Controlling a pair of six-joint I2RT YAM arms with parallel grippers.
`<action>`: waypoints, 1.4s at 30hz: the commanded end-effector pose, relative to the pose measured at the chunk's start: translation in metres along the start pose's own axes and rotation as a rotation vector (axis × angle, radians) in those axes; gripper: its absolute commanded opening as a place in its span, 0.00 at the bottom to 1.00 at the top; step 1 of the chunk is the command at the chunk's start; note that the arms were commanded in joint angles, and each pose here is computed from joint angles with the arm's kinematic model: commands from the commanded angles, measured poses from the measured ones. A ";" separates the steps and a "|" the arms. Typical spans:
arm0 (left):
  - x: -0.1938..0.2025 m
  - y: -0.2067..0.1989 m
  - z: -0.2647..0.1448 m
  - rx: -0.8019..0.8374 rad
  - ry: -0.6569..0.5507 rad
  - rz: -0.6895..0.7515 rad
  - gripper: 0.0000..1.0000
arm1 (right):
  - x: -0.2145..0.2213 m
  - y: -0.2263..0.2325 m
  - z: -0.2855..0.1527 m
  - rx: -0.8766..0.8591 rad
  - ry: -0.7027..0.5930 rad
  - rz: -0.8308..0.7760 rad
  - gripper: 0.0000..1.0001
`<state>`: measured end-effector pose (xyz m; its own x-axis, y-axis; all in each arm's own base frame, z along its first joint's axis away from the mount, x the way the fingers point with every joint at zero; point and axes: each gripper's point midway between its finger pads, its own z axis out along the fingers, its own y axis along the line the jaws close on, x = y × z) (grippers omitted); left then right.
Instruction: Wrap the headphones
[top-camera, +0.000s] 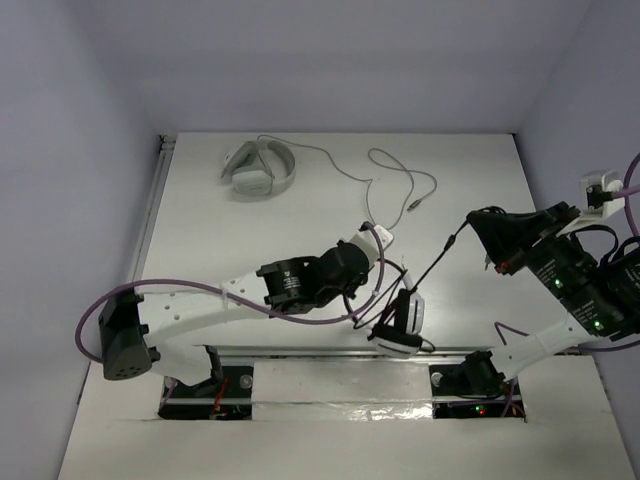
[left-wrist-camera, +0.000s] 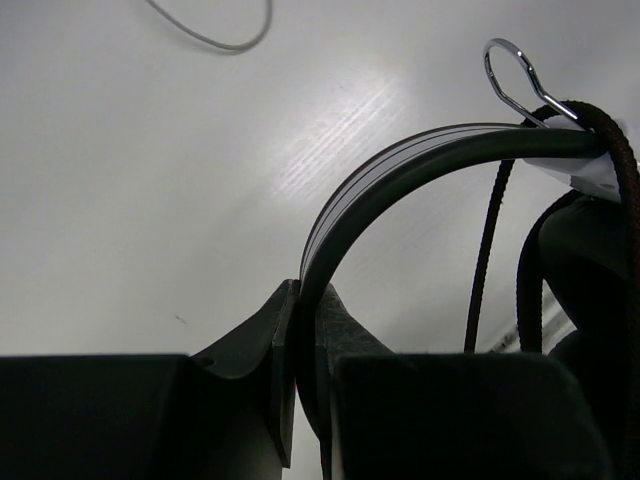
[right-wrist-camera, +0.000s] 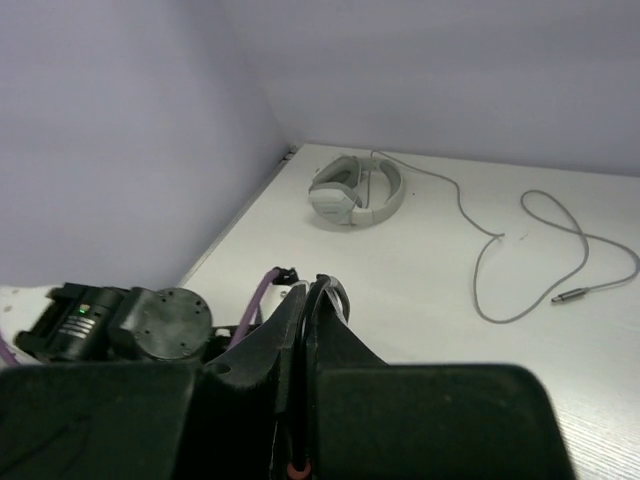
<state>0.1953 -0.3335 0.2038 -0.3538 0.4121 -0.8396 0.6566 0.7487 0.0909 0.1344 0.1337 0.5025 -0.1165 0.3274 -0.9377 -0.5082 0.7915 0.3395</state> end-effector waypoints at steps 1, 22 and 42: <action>-0.032 -0.019 -0.030 0.168 -0.124 -0.043 0.00 | -0.001 -0.026 -0.004 0.062 -0.005 0.056 0.00; -0.169 0.018 -0.191 0.675 -0.687 -0.216 0.00 | 0.072 -0.034 -0.006 0.085 0.019 0.068 0.00; -0.208 0.152 -0.105 0.513 -0.645 -0.645 0.00 | 0.261 0.034 0.107 -0.006 0.242 -0.048 0.00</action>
<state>0.2922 -0.2672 0.3793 -0.5301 -0.2941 -0.7953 0.7064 0.3658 -0.6060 0.1844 0.2744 0.2453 -0.2948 0.0100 -0.9555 -0.4485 0.8815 0.1476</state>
